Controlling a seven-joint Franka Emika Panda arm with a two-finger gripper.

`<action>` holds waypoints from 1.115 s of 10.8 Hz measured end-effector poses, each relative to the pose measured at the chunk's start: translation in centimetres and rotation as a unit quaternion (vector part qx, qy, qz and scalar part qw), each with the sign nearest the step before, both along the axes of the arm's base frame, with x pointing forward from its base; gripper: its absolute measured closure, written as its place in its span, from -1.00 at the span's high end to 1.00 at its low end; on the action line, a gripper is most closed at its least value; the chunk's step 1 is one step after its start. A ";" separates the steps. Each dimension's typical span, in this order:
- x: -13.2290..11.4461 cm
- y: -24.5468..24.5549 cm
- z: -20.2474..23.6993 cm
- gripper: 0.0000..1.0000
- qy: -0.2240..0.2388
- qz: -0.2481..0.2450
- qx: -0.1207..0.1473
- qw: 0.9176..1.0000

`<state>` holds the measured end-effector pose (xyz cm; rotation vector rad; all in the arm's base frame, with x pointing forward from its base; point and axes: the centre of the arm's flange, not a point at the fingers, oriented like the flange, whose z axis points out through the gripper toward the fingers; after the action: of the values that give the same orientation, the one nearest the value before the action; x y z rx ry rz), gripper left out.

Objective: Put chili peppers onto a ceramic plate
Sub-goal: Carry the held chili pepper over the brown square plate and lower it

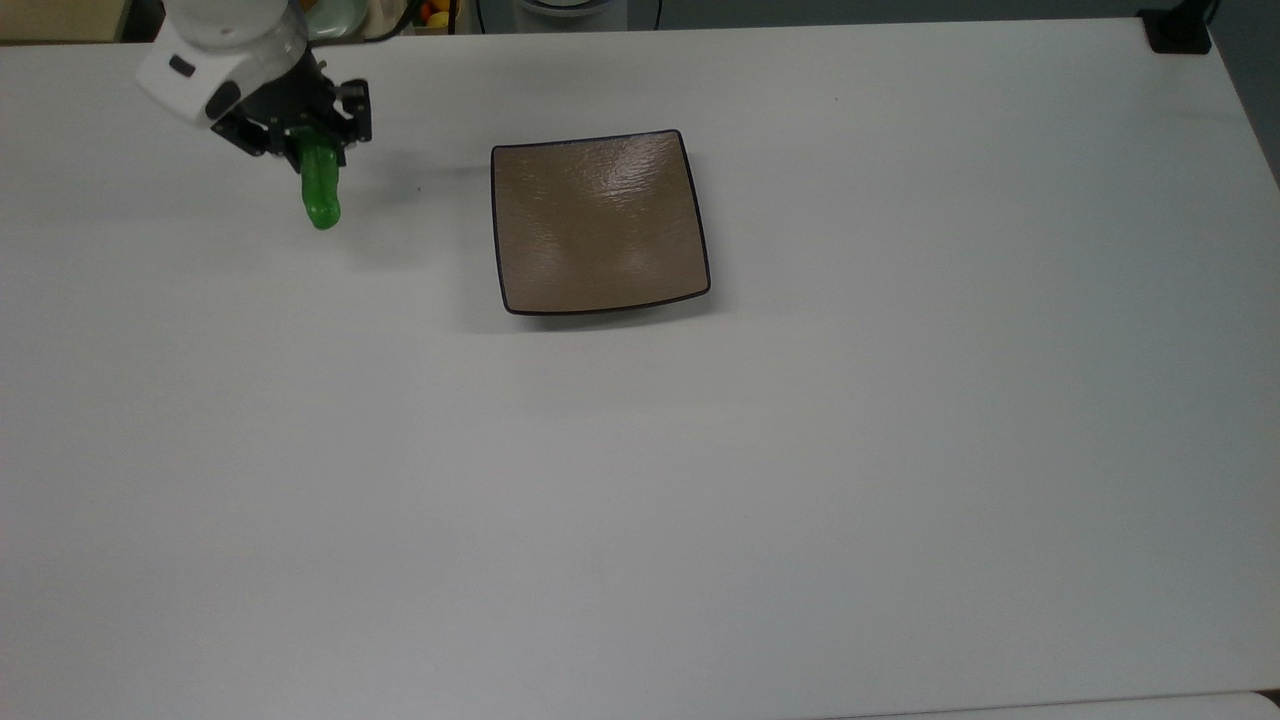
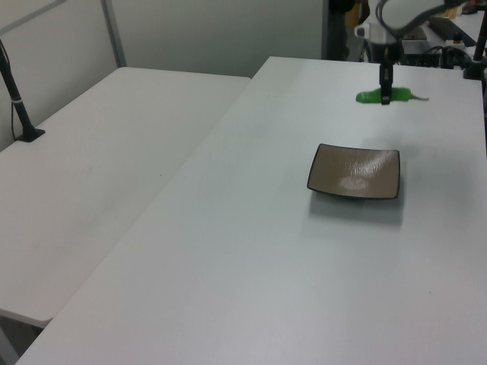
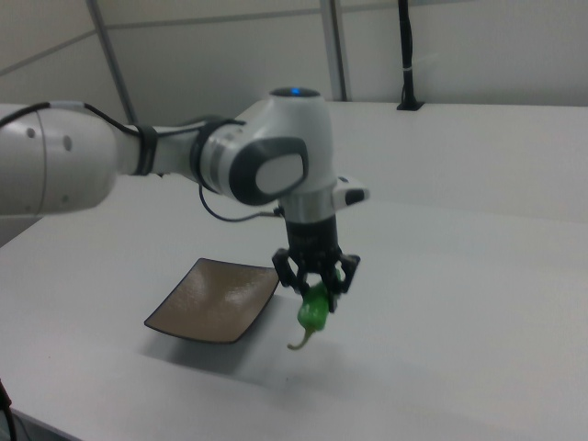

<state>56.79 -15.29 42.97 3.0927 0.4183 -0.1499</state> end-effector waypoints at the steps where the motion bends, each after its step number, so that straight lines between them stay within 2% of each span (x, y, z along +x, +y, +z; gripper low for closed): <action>1: 0.2 1.2 2.0 -0.20 -0.002 0.010 0.001 1.000; 5: 0.8 9.4 5.8 -0.20 -0.002 0.058 0.018 0.998; 9: 1.1 16.6 5.1 -0.20 0.006 0.037 0.017 0.999; 12: 1.6 20.4 2.3 -0.20 0.004 0.011 0.015 1.000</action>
<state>58.37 5.13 45.22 3.1161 0.4576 -0.1573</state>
